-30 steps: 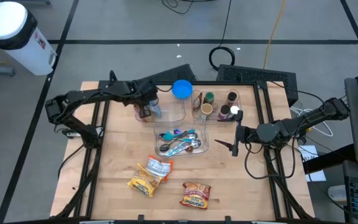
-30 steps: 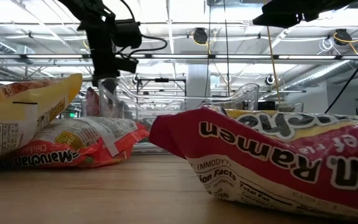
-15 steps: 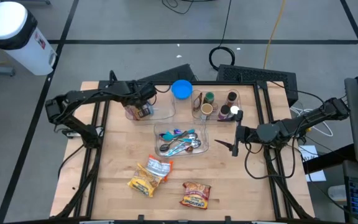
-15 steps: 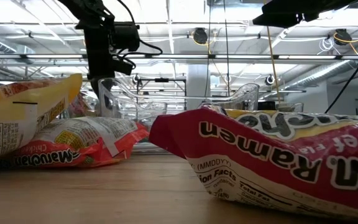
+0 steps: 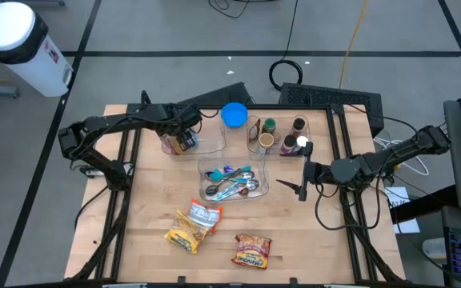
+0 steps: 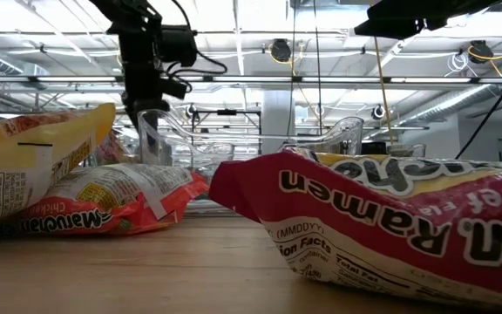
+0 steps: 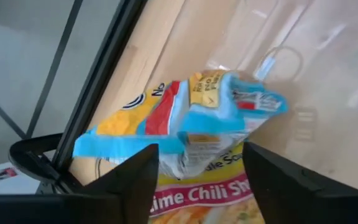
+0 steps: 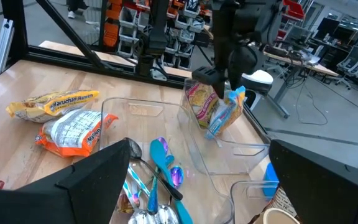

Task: Pick & Place Food Item
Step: Put the blue noodle bag into the top left transparent bin, then put the yellow noodle bag into the top left transparent bin

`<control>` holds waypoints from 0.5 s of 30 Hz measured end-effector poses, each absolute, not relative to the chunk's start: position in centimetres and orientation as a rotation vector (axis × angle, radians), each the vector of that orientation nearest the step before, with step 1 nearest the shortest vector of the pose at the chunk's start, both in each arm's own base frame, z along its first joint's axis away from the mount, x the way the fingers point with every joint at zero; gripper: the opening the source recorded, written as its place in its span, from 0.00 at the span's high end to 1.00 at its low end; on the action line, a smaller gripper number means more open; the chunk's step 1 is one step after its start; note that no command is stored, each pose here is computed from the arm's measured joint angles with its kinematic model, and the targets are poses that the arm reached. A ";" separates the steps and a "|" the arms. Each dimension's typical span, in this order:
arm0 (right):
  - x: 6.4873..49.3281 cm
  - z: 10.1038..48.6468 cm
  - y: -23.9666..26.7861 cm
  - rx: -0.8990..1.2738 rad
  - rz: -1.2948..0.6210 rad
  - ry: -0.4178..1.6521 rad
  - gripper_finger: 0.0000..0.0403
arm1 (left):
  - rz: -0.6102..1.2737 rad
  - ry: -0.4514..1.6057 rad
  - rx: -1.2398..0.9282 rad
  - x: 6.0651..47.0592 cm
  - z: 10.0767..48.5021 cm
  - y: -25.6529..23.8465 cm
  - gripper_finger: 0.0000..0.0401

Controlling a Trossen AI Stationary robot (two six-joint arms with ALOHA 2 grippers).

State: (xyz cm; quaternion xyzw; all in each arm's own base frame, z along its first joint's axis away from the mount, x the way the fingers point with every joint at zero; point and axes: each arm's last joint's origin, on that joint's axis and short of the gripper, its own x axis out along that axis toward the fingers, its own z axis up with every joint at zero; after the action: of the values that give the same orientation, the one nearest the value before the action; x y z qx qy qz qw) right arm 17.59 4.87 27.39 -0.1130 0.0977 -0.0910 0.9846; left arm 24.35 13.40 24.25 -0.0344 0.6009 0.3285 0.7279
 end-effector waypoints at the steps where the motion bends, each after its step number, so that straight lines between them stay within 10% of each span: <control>1: 17.6 27.4 4.9 -0.227 -0.183 0.196 0.06 | 0.722 1.317 -0.080 24.5 24.7 13.3 0.38; 15: 17.6 27.4 4.9 -0.226 -0.183 0.196 0.06 | 0.472 1.213 -0.211 27.5 29.3 7.4 0.26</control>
State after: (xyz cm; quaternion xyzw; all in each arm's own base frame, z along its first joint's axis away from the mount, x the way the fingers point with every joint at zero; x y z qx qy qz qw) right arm 17.59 4.87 27.39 -0.1124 0.0977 -0.0910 0.9847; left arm 27.51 7.40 29.29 -0.0982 0.5634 0.2191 0.7905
